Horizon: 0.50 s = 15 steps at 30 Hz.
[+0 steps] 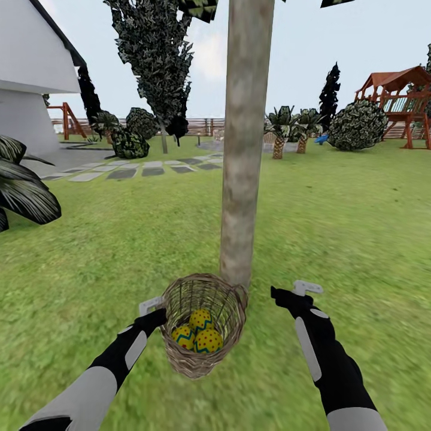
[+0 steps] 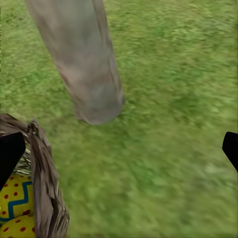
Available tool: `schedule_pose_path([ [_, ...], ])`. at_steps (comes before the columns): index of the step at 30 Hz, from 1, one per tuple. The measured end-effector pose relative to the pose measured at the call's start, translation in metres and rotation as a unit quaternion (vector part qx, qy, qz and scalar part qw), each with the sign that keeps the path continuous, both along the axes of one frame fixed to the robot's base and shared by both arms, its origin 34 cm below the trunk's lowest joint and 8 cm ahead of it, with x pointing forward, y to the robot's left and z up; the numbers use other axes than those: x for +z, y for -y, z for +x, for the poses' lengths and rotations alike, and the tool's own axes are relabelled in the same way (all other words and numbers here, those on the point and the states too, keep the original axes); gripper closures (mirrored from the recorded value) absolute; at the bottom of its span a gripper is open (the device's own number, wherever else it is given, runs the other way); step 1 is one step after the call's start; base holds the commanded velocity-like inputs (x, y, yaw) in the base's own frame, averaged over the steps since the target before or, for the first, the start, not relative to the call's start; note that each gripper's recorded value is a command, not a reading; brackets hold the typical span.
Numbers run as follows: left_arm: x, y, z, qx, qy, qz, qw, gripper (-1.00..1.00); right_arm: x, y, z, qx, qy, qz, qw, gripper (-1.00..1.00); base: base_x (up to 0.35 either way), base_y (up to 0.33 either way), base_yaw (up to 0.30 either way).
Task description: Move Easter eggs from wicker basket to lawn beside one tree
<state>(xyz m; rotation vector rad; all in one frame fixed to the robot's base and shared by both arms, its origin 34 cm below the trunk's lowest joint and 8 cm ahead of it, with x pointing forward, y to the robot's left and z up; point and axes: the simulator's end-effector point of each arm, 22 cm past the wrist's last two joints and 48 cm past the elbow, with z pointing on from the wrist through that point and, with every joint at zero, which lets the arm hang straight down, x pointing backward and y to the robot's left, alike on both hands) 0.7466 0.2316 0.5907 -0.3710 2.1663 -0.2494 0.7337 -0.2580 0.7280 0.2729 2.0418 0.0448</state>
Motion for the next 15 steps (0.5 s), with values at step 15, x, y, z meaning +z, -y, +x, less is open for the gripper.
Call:
schedule_pose_path([
  [15, -0.03, 0.0, -0.005, 0.0, 0.0, -0.001, 1.0, 1.0, -0.03, -0.002, -0.004, 0.001, 0.002, 0.0, 1.0, -1.0, 0.0, 0.0, 0.0],
])
